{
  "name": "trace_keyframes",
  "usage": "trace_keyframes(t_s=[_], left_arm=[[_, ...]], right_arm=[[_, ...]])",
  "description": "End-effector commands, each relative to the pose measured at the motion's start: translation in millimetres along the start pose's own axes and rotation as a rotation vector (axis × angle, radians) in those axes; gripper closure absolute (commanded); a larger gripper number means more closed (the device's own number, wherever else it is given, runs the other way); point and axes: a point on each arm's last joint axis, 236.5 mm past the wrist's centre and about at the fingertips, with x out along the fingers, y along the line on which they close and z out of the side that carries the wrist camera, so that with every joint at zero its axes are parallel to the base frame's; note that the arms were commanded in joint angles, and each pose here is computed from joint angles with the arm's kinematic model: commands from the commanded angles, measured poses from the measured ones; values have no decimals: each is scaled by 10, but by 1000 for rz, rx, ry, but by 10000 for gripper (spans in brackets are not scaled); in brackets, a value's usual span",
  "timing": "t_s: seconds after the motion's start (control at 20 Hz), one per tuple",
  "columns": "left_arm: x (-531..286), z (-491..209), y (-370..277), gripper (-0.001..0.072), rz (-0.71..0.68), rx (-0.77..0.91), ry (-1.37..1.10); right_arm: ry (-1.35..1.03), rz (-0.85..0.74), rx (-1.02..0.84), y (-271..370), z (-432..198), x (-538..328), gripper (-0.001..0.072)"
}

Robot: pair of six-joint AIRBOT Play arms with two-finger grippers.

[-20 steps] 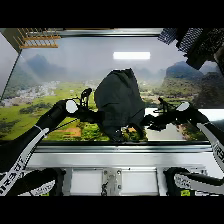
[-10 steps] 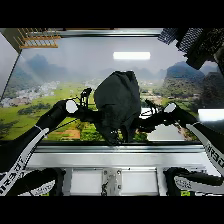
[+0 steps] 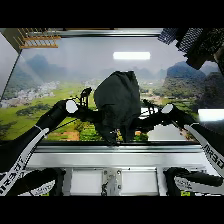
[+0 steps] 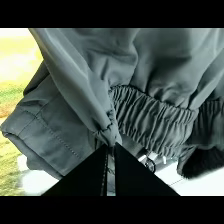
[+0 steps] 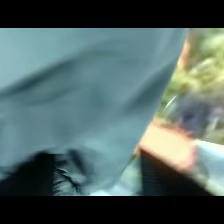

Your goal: Fold the clothes and pants, and hang the long-sleeved shirts on hangers.

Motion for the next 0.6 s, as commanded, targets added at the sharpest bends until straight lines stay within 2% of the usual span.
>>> trace_keyframes(t_s=[0.0, 0.05, 0.1, 0.15, 0.25, 0.35, 0.55], left_arm=[[-3, 5, 1, 696, 0, 2, -2], [-3, 3, 2, 696, 0, 2, -1], [-3, 4, 1, 696, 0, 2, -2], [-3, 4, 1, 696, 0, 2, -2], [-27, 18, -17, 696, -3, 6, -9], [-269, 198, -191, 696, -35, 36, -75], [-1827, 870, -1081, 696, -199, 185, -442]], right_arm=[[-13, -1, -4, 11, 30, -3, 437], [-16, -2, -4, 10, 37, -4, 462], [-16, -2, -5, 12, 42, -6, 553], [-19, -1, -12, 18, 52, -12, 689], [-25, -26, -53, 0, 97, -59, 694], [-28, -124, -168, -61, 194, -318, 694], [-205, -355, -410, 235, 618, -1751, 694]])
